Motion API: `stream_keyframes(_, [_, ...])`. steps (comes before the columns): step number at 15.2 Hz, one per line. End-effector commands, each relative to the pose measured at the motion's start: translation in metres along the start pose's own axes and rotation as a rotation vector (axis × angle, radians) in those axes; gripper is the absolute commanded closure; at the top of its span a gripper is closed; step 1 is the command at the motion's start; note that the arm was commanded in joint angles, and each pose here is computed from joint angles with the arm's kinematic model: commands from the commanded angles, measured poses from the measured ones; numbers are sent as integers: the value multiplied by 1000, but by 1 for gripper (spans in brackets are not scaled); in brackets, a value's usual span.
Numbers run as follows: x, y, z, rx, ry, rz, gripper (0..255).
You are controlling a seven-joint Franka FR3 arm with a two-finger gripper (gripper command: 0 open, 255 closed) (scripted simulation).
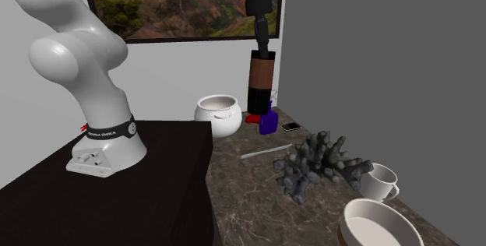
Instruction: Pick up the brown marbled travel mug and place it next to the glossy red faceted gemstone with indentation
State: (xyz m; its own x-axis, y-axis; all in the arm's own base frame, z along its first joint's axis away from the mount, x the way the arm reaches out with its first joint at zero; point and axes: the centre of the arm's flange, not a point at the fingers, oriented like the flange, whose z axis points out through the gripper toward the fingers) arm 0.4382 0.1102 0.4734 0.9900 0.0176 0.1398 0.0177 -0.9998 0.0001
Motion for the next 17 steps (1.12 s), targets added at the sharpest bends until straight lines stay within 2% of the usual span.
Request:
stream_keyframes(1, [-4, -25, -3, 0, 1, 1, 255])
stream_keyframes(17, [-41, -232, -9, 0, 1, 1, 255])
